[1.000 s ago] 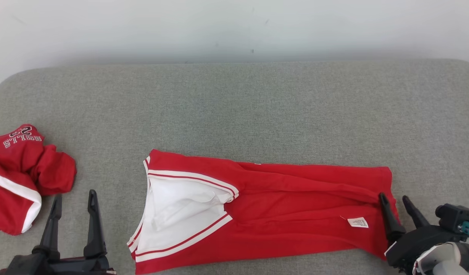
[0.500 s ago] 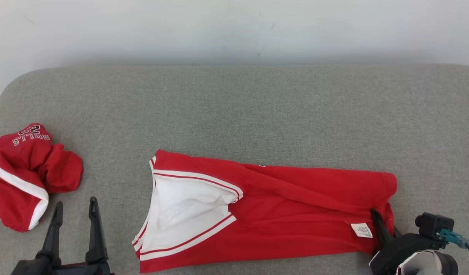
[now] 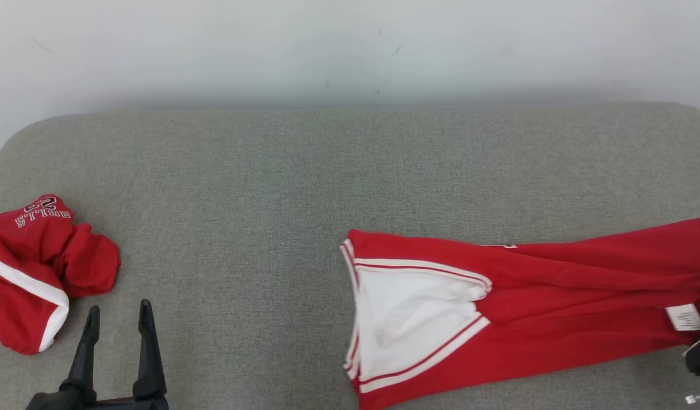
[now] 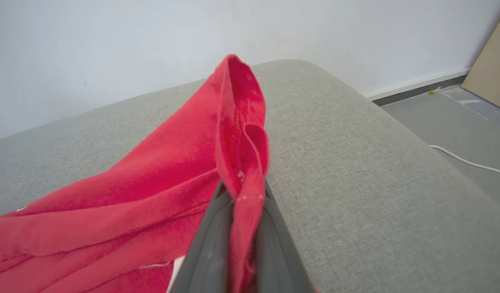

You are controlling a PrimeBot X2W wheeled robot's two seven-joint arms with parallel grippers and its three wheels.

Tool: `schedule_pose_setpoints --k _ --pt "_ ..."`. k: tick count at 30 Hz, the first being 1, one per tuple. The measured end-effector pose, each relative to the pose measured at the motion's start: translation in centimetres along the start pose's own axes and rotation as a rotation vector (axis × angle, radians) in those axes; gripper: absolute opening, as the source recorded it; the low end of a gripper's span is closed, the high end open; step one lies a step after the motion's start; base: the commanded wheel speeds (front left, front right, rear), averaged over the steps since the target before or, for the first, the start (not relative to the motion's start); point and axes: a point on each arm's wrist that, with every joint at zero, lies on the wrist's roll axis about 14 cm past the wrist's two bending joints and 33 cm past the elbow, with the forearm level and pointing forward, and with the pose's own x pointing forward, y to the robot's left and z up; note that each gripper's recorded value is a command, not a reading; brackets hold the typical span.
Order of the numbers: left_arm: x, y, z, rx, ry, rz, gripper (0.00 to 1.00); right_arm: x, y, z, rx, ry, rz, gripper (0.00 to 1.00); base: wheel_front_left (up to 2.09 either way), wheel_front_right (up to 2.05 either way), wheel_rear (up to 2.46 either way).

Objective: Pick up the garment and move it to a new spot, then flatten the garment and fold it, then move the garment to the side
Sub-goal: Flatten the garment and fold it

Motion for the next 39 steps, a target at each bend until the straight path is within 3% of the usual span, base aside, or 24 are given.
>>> schedule_pose_setpoints --k 3,7,17,29,39 --pt "0.0 -0.3 0.0 0.001 -0.002 -0.009 1.0 -0.1 -1.5 1.5 -0.015 -0.035 -0.029 0.0 0.0 0.0 0.0" --pt "0.0 -0.5 0.2 0.002 -0.005 -0.016 1.0 0.0 -0.7 2.7 -0.038 -0.061 -0.003 0.0 0.0 0.0 0.0" --pt "-0.1 -0.6 0.0 0.002 0.0 -0.019 1.0 -0.3 12.1 1.8 -0.048 -0.056 0.308 0.0 0.0 0.0 0.0" --pt "-0.7 -0.2 -0.4 -0.008 0.015 -0.002 1.0 -4.5 25.5 -1.2 0.02 0.029 0.624 0.0 0.0 0.0 0.0" --pt "-0.9 -0.1 -0.4 -0.014 0.016 0.002 1.0 -6.0 29.8 -4.5 0.075 0.116 0.699 0.0 0.0 0.0 0.0"
